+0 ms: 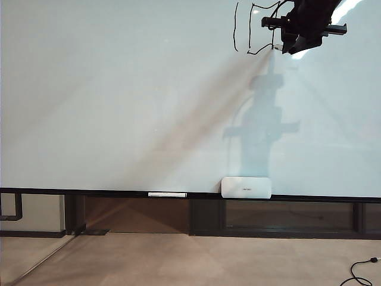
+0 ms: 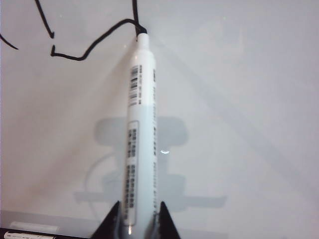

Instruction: Reach to the right to find the marker pen, pick it up, and write the number 10 on the whiteboard.

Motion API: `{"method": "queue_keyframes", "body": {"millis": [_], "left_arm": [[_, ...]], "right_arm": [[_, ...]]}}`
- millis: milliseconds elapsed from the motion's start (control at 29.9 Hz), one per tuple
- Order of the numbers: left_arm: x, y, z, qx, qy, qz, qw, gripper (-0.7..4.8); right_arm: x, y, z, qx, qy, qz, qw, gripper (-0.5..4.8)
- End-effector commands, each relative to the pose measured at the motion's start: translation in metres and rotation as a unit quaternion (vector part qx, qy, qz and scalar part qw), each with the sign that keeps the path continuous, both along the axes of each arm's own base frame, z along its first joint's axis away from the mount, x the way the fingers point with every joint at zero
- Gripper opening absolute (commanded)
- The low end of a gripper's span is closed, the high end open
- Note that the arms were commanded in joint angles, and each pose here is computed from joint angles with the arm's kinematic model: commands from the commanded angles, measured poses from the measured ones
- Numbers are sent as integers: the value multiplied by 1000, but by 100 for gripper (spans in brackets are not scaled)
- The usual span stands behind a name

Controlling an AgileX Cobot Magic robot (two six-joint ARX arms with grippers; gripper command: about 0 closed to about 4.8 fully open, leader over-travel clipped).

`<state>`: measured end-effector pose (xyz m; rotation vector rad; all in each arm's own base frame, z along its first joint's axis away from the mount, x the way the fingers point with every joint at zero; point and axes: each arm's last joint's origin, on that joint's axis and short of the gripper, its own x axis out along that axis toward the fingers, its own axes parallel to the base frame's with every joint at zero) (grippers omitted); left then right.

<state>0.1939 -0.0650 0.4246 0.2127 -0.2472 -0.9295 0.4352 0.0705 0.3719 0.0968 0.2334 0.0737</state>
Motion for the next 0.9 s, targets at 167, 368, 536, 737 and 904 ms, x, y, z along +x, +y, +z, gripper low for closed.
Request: {"method": "queue_keyframes", "body": {"millis": [167,368,536,737,904], "left_arm": [[-2,0,3,-1,-8,0,1000,-6],[-1,1,2,-3,-3,14,1000,-6],[3,4,1,-12,8,88,996,-6],[4,8,3,-15,-2,171,985,-6],[5,10,2,-22,3,212,977,-6]], "right_arm": [[-7,-1,9,0,-3,-3,1000,-3],[-29,-2,33,1,-23,0,1000,-3],[-56,-9,51,-10,-36,-13,999,-3],[-99,-23,68,-6,-63,-25,998,-3],[-126,-36,75,-4,-80,-40,996,-3]]}}
